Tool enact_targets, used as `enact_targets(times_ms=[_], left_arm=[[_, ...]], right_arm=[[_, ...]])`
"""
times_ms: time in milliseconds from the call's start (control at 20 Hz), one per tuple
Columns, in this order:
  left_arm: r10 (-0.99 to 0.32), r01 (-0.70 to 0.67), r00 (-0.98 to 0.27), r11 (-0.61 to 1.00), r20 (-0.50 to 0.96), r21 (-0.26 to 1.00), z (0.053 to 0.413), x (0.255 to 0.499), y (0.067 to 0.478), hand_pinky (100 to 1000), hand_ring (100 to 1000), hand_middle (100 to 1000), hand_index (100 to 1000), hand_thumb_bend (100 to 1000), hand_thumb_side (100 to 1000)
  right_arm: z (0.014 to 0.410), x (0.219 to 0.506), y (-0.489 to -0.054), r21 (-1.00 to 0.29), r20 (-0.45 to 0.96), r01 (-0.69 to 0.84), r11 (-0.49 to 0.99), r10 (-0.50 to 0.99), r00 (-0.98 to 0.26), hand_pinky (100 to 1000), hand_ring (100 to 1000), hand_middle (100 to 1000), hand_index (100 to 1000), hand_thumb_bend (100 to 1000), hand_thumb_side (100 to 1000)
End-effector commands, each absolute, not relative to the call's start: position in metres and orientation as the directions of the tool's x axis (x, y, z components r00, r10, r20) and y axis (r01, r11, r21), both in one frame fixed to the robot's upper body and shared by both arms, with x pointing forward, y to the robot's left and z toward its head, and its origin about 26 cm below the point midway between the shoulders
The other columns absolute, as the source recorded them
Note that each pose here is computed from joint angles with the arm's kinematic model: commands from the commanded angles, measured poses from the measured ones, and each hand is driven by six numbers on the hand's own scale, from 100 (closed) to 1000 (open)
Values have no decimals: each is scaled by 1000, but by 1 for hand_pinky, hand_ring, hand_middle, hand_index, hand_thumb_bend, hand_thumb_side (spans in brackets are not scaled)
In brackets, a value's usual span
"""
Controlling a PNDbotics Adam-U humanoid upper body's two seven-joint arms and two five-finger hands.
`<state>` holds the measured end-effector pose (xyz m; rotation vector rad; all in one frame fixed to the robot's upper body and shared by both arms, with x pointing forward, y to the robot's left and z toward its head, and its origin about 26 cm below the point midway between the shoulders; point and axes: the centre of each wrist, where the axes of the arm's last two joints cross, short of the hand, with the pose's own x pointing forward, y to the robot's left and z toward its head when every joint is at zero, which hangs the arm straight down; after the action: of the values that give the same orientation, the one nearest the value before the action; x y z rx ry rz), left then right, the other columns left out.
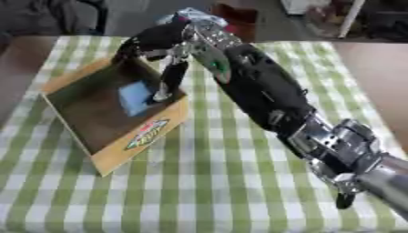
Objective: Pick up objects on the table and place them in the box.
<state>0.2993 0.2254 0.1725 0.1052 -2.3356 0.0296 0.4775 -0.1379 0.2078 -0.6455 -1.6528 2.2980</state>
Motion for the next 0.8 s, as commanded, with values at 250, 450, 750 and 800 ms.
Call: enact_targets(times_ms=[250,450,750,800], left_arm=[[-71,-87,-716,996,694,12,181,298,226,654,605,652,705,100,677],[-76,-94,-713,996,697,13,180,298,228,654,605,652,705,100,677],[-92,-116,-706,993,702,14,178,297,231,654,605,652,704,100,678],[-96,-120,-704,993,704,15,178,297,232,654,605,652,704,100,678]], right_arm=[[225,480,-153,-949,-269,152,-276,459,-847,878,938,893,1000,550,523],[238,481,-173,-971,-236,187,-146,507,-829,856,924,887,991,425,470],[255,476,-216,-979,-93,181,90,594,-799,798,964,899,951,224,397],[255,475,-224,-977,-43,161,143,604,-796,793,967,900,948,207,389]])
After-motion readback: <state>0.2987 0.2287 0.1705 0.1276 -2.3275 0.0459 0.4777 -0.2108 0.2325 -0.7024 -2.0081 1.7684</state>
